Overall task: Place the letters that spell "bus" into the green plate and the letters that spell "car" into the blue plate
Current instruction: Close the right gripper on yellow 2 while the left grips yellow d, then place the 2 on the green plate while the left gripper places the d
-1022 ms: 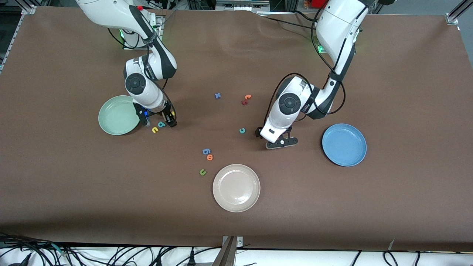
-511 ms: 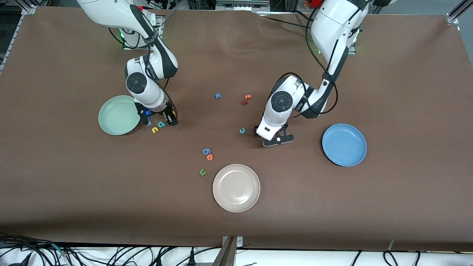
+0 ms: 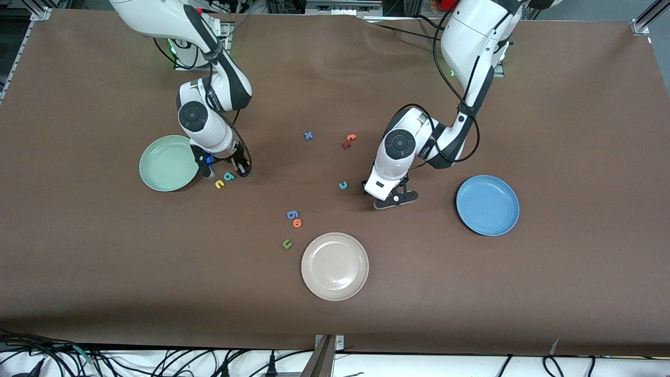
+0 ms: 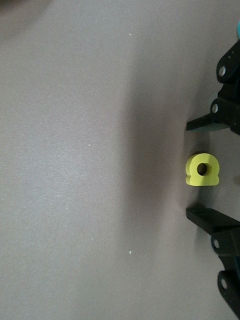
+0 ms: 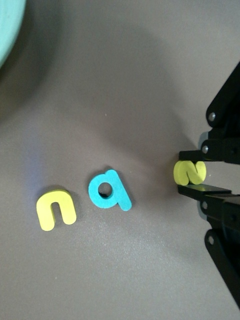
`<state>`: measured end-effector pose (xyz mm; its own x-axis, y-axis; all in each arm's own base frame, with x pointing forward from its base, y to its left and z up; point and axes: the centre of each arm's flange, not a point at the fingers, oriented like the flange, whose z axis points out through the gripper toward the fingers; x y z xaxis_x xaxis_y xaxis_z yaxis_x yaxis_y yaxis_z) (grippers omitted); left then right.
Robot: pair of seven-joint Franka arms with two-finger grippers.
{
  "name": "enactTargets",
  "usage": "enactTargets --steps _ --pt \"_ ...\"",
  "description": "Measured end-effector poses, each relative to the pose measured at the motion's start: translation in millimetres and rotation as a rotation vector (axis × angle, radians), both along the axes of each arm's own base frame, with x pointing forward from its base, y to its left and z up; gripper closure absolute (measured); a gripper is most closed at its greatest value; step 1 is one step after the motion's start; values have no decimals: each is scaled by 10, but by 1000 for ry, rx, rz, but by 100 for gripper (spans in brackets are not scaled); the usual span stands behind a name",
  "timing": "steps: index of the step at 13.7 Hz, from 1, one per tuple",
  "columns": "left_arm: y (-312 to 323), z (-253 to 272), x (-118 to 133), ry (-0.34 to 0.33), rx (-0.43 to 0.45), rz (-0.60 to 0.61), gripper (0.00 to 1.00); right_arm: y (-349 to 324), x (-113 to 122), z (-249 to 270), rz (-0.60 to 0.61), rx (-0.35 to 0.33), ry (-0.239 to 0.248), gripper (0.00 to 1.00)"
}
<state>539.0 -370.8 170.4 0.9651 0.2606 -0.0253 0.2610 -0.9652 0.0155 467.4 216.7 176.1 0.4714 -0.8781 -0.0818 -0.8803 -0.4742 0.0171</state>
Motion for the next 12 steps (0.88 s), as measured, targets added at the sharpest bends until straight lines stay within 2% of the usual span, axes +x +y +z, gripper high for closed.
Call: enactTargets --steps 3,4,7,8,10,12 --pt "4 2 5 -1 0 4 34 33 -24 70 28 -19 82 78" --pt "4 2 5 -1 0 9 45 54 10 186 50 -23 116 78" --pt "0 18 14 -3 -1 28 58 -125 257 717 120 -33 228 78" --pt "0 18 13 -3 -1 34 58 -297 358 883 148 -28 253 78" --pt "-4 30 18 -5 -1 46 73 -728 499 1083 213 -6 275 78" --pt "-4 30 18 -4 -1 54 72 -1181 564 1108 287 18 289 78"
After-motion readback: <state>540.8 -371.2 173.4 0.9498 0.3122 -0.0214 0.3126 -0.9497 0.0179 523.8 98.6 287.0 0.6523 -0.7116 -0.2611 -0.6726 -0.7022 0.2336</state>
